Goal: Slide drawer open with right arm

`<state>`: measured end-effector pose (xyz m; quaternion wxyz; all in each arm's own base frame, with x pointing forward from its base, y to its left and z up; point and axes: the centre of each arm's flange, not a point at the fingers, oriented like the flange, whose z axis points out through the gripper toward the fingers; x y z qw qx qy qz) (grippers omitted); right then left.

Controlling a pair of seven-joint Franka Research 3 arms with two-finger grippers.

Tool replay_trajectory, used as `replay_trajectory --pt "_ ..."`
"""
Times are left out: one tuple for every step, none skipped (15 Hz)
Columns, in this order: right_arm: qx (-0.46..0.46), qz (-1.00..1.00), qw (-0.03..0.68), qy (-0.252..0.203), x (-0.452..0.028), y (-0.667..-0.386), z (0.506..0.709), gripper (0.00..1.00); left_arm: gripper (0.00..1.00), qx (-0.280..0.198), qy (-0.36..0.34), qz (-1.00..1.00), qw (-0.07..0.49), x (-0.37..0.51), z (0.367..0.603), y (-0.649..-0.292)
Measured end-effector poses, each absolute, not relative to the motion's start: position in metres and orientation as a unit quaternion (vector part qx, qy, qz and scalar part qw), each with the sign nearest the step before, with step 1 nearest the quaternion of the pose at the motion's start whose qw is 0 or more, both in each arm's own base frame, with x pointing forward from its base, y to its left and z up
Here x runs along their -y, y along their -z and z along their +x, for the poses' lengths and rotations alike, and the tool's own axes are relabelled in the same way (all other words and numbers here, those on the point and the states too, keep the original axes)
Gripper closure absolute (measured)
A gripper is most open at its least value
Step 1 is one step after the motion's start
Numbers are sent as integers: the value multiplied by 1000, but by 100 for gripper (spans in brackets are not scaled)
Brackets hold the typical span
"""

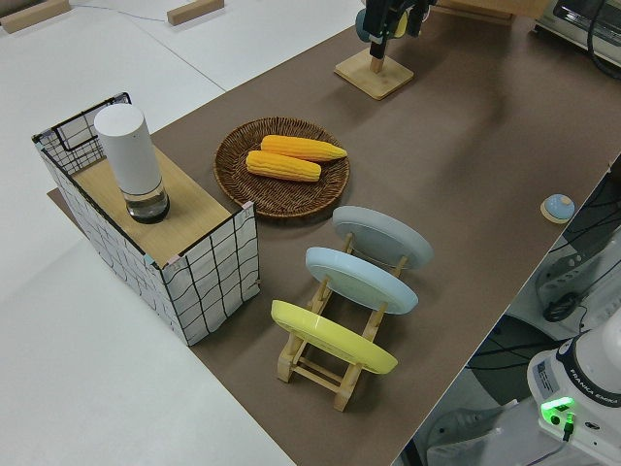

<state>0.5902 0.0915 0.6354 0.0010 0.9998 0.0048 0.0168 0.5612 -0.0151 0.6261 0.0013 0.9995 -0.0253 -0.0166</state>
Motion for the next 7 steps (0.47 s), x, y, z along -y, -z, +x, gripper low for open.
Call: replay_trajectory --pt "-6 1000 -5 -16 -77 -634 593 1 0 25 17 1000 1 15 561 -626" --pt "-5 1000 -7 -15 -65 -632 595 1 0 25 17 1000 1 15 561 -626" --pt "-2 1000 -10 -11 -52 -628 599 1 0 25 17 1000 1 15 561 -626" --pt "-1 1000 -12 -7 -50 -622 601 1 0 25 17 1000 1 15 561 -626" --pt "-2 1000 -23 1 -52 -615 604 1 0 25 17 1000 1 15 561 -626" --pt "-2 1000 -26 5 -53 -609 606 1 0 25 17 1000 1 15 561 -626" --pt "-3 1000 -26 7 -54 -606 608 1 0 25 17 1000 1 15 561 -626"
